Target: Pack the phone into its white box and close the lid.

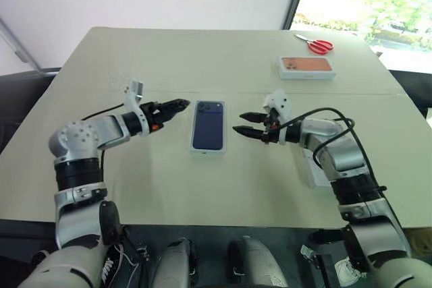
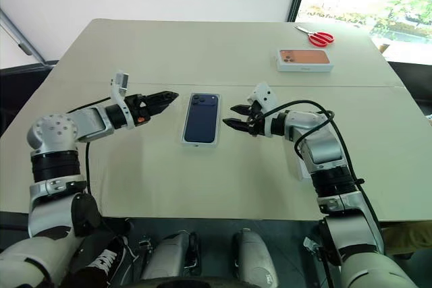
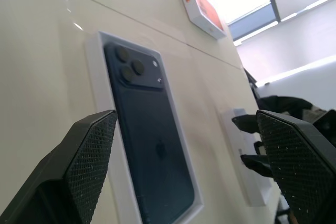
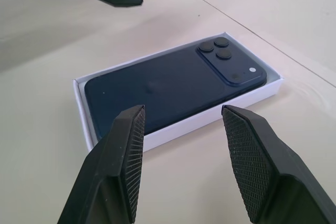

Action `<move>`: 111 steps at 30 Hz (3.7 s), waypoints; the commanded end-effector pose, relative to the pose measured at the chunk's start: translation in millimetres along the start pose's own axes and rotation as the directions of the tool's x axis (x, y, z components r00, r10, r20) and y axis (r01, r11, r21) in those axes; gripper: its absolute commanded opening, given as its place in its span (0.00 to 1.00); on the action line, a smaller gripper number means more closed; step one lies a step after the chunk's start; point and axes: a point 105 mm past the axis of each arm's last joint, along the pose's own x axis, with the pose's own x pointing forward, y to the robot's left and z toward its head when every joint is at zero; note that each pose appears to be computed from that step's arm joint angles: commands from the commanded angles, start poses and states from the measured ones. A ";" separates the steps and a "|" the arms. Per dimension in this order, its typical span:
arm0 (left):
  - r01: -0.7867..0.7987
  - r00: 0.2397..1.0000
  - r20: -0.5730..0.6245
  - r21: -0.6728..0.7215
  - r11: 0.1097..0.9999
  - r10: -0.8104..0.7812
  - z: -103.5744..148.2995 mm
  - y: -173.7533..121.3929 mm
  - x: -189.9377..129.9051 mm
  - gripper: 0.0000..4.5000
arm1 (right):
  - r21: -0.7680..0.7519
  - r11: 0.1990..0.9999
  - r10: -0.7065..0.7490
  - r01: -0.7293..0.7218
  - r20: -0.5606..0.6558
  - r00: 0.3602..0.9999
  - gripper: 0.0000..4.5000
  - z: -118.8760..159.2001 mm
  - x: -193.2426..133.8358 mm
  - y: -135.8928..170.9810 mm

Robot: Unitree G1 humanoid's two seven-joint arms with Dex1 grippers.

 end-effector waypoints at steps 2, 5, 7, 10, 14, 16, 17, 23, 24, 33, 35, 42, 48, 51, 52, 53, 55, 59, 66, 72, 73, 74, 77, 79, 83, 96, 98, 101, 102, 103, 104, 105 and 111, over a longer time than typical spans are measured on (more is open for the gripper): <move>-0.091 0.995 0.055 0.074 0.993 0.087 6.6 14.6 -6.2 0.61 | -0.067 0.993 -0.094 0.095 0.010 0.995 0.36 9.9 6.2 -15.7; -0.165 0.984 0.089 0.087 0.982 0.157 6.4 26.6 -1.7 0.28 | -0.140 0.980 -0.144 0.138 -0.035 0.989 0.03 -1.2 11.6 -20.2; -0.207 0.977 0.084 0.127 0.970 0.198 0.6 32.7 6.1 0.06 | -0.145 0.980 -0.147 0.139 -0.045 0.988 0.00 -6.1 16.4 -18.1; -0.208 0.977 0.066 0.152 0.966 0.200 -8.8 34.8 20.2 0.02 | -0.147 0.982 -0.127 0.120 -0.040 0.991 0.00 -8.1 25.4 -9.9; -0.202 0.979 0.023 0.186 0.962 0.201 -22.1 37.4 40.8 0.02 | -0.211 0.972 -0.122 0.100 -0.095 0.988 0.00 -18.1 35.5 -3.7; -0.219 0.974 -0.010 0.235 0.947 0.228 -30.3 41.2 51.0 0.02 | -0.222 0.969 -0.140 0.113 -0.107 0.984 0.00 -20.5 40.6 -4.2; -0.214 0.974 -0.023 0.241 0.947 0.226 -33.8 41.3 55.4 0.02 | -0.223 0.968 -0.137 0.112 -0.101 0.985 0.00 -19.6 43.3 -2.6; -0.159 0.975 -0.109 0.279 0.947 0.196 -54.7 34.5 74.6 0.02 | -0.244 0.965 -0.126 0.096 -0.109 0.986 0.00 -23.1 48.9 4.9; -0.137 0.976 -0.122 0.285 0.949 0.178 -58.9 29.9 78.5 0.02 | -0.240 0.966 -0.125 0.097 -0.107 0.986 0.00 -23.4 48.1 5.5; 0.081 0.961 -0.276 0.265 0.961 -0.004 -98.4 -17.4 95.7 0.02 | -0.218 0.974 -0.107 0.066 -0.185 0.977 0.00 -41.1 7.1 6.9; 0.131 0.948 -0.316 0.258 0.957 -0.045 -114.0 -30.3 103.3 0.02 | -0.213 0.973 -0.133 0.086 -0.214 0.968 0.00 -47.7 -11.1 3.4; 0.241 0.919 -0.371 0.252 0.937 -0.137 -134.5 -67.2 126.9 0.02 | -0.206 0.968 -0.203 0.146 -0.291 0.935 0.00 -58.4 -56.7 -8.9; 0.313 0.895 -0.400 0.252 0.916 -0.196 -139.4 -91.4 142.9 0.02 | -0.213 0.956 -0.265 0.203 -0.323 0.909 0.00 -59.9 -83.2 -20.4; 0.331 0.887 -0.416 0.271 0.904 -0.200 -141.9 -94.6 149.6 0.02 | -0.211 0.953 -0.280 0.217 -0.342 0.897 0.00 -62.4 -96.6 -22.4; 0.340 0.883 -0.424 0.277 0.899 -0.203 -142.7 -95.5 151.3 0.02 | -0.211 0.953 -0.282 0.219 -0.343 0.896 0.00 -62.1 -99.8 -21.2; 0.349 0.878 -0.431 0.278 0.895 -0.208 -143.5 -96.7 152.4 0.02 | -0.211 0.952 -0.282 0.220 -0.340 0.897 0.00 -61.4 -101.6 -19.7; 0.367 0.867 -0.443 0.262 0.892 -0.227 -146.6 -100.9 154.3 0.02 | -0.183 0.956 -0.280 0.228 -0.350 0.894 0.00 -64.2 -106.3 -16.6; 0.379 0.861 -0.456 0.274 0.884 -0.228 -152.8 -103.9 158.3 0.02 | -0.213 0.949 -0.300 0.234 -0.374 0.878 0.00 -70.8 -114.4 -13.4; 0.450 0.833 -0.446 0.205 0.869 -0.326 -149.8 -120.7 154.4 0.02 | -0.244 0.934 -0.339 0.261 -0.379 0.861 0.00 -72.6 -119.5 -24.1; 0.416 0.854 -0.435 0.243 0.876 -0.284 -148.1 -110.6 153.3 0.02 | -0.218 0.944 -0.316 0.248 -0.378 0.871 0.00 -70.4 -116.4 -22.9; 0.399 0.864 -0.424 0.251 0.882 -0.271 -146.0 -107.1 153.7 0.02 | -0.221 0.946 -0.308 0.239 -0.377 0.873 0.00 -69.8 -115.3 -21.7; 0.386 0.869 -0.418 0.243 0.890 -0.263 -144.2 -103.8 153.3 0.02 | -0.222 0.948 -0.300 0.229 -0.376 0.877 0.00 -69.2 -113.8 -20.2; 0.370 0.874 -0.421 0.257 0.893 -0.241 -142.5 -96.1 151.1 0.02 | -0.233 0.949 -0.289 0.212 -0.382 0.878 0.00 -69.3 -112.3 -18.5; 0.372 0.871 -0.429 0.257 0.892 -0.240 -143.6 -93.1 148.6 0.02 | -0.224 0.951 -0.289 0.215 -0.381 0.878 0.00 -69.3 -112.7 -19.5; 0.347 0.881 -0.426 0.283 0.894 -0.207 -139.6 -82.2 143.7 0.02 | -0.245 0.949 -0.286 0.200 -0.397 0.872 0.00 -69.7 -114.7 -22.1; 0.293 0.926 -0.335 0.351 0.889 -0.173 -97.8 -64.5 120.8 0.02 | -0.301 0.929 -0.314 0.213 -0.340 0.887 0.00 -36.6 -112.7 -35.3; 0.276 0.943 -0.290 0.400 0.874 -0.165 -83.6 -61.8 111.6 0.02 | -0.328 0.921 -0.321 0.209 -0.337 0.885 0.00 -28.9 -113.4 -39.2; 0.240 0.964 -0.218 0.455 0.857 -0.154 -62.3 -56.8 97.1 0.02 | -0.344 0.915 -0.328 0.211 -0.327 0.886 0.00 -21.0 -113.9 -43.0; 0.226 0.971 -0.185 0.491 0.841 -0.153 -53.5 -54.4 89.9 0.02 | -0.335 0.917 -0.326 0.216 -0.320 0.890 0.00 -18.1 -112.9 -43.1; 0.225 0.972 -0.173 0.489 0.843 -0.159 -47.4 -52.3 81.9 0.02 | -0.313 0.922 -0.325 0.227 -0.314 0.892 0.00 -15.9 -112.0 -43.4; 0.229 0.972 -0.158 0.498 0.836 -0.172 -40.6 -51.1 72.8 0.02 | -0.260 0.931 -0.331 0.257 -0.305 0.893 0.00 -13.8 -111.1 -44.8; 0.243 0.970 -0.149 0.492 0.836 -0.194 -35.1 -51.2 64.3 0.07 | -0.191 0.938 -0.338 0.290 -0.304 0.891 0.06 -13.3 -110.6 -46.4; 0.207 0.977 -0.096 0.615 0.761 -0.188 -12.4 -35.9 24.6 0.64 | -0.072 0.939 -0.334 0.335 -0.411 0.848 0.65 -3.7 -130.0 -55.3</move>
